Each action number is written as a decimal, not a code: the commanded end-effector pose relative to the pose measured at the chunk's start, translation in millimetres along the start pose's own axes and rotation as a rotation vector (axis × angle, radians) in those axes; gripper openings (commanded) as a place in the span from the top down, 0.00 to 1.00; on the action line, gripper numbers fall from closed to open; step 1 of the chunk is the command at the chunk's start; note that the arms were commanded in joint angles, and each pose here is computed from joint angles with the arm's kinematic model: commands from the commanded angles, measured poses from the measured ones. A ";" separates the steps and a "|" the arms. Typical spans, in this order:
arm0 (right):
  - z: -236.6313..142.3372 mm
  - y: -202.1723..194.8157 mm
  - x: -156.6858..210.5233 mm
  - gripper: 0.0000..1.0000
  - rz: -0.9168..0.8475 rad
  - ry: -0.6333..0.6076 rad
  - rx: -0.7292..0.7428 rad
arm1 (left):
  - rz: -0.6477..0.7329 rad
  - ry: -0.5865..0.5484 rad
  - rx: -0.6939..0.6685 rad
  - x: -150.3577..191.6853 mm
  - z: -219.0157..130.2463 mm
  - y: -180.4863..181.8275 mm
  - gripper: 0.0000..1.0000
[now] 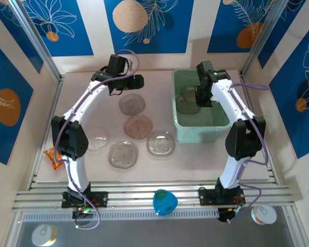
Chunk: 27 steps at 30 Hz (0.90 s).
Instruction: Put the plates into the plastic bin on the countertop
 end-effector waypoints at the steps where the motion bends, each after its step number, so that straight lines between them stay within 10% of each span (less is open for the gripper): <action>1: 2.9 2.1 3.3 1.00 0.029 -0.038 0.035 | 0.023 0.050 0.021 10.2 11.4 1.5 0.19; 23: 75.0 11.4 21.4 1.00 0.038 -0.120 0.093 | 0.004 0.090 -0.024 29.0 -1.1 12.6 0.19; 27: 73.7 14.2 21.3 0.86 0.014 -0.134 0.081 | -0.007 0.090 -0.023 30.6 -4.0 12.5 0.20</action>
Point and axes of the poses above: each hand's point on the last joint's axis, 136 mm out from that joint toward the fingers, its own z axis out along the fingers, its own y axis along the line the jaws close on, x = y × z, the point moved 5 cm from there along -z, back along the fingers, and after that the axes turned 3 degrees about z, right-handed, at the moved point
